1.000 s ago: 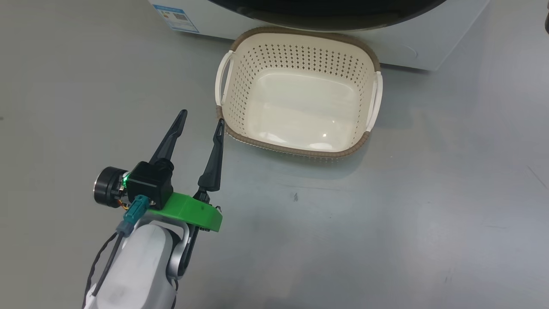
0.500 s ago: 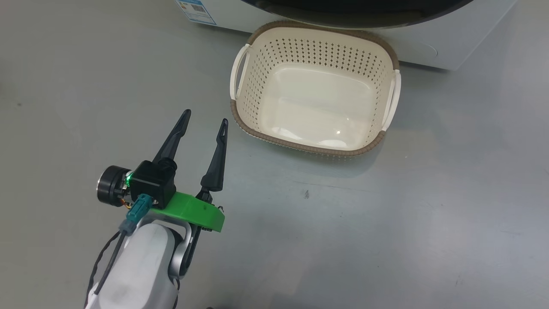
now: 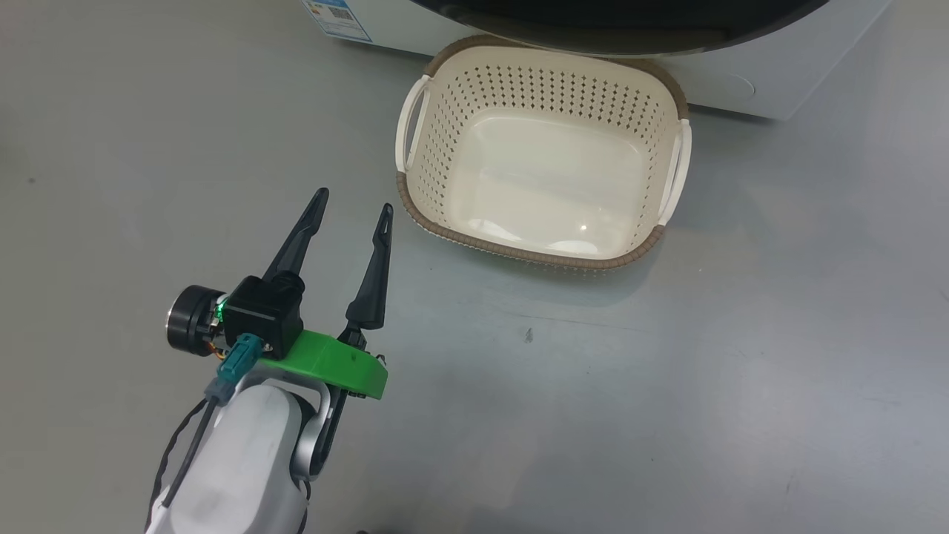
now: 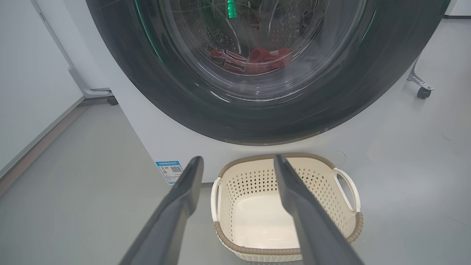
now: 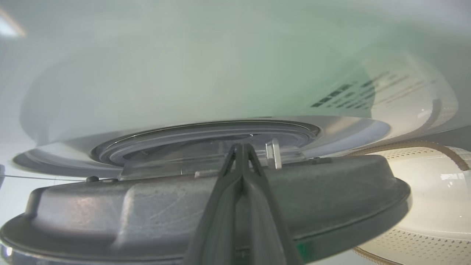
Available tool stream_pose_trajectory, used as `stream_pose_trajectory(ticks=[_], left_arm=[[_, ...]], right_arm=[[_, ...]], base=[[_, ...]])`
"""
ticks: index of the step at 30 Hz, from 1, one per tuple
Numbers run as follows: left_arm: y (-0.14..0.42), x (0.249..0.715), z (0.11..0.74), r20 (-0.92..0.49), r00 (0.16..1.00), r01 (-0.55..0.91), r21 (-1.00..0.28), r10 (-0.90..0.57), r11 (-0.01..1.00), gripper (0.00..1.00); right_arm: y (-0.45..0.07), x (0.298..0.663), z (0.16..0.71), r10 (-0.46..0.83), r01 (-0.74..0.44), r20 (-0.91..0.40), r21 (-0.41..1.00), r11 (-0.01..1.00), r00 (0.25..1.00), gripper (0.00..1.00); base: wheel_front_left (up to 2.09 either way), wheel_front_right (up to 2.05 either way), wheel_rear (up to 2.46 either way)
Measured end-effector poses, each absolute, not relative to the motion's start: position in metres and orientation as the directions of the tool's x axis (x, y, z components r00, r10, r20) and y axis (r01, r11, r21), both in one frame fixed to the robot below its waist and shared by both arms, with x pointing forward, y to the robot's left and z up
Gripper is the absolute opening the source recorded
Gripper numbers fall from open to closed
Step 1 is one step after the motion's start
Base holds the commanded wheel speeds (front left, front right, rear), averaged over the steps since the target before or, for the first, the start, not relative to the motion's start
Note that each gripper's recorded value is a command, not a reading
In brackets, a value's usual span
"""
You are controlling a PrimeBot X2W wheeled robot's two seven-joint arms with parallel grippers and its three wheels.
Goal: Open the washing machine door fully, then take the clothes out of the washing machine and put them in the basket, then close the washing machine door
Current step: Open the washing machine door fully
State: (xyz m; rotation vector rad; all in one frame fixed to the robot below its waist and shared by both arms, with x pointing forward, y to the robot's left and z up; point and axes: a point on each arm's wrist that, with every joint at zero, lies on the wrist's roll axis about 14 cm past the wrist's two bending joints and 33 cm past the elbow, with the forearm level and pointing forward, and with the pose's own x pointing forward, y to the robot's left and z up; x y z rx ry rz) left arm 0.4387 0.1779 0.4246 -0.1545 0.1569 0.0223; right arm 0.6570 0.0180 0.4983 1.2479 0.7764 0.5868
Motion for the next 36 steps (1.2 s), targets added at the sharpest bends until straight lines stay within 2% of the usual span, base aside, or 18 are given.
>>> stream_pose_trajectory(ticks=[10, 27, 36], left_arm=[[0.174, 0.440, 0.427, -0.150, 0.989, -0.024, -0.160, 0.000, 0.987, 1.00], [0.166, 0.443, 0.441, -0.111, 0.994, 0.001, -0.174, -0.021, 0.985, 1.00], [0.163, 0.444, 0.446, -0.096, 0.995, 0.010, -0.179, -0.028, 0.984, 1.00]], right_arm=[[0.024, 0.644, 0.497, 0.808, 0.025, -0.197, 0.975, 0.220, 0.556, 0.00], [0.047, 0.590, 0.499, 0.899, -0.004, -0.180, 0.980, 0.198, 0.399, 0.00], [0.050, 0.577, 0.504, 0.914, -0.022, -0.164, 0.982, 0.186, 0.371, 0.00]], base=[[0.00, 0.00, 0.00], [0.00, 0.00, 0.00], [0.00, 0.00, 0.00]])
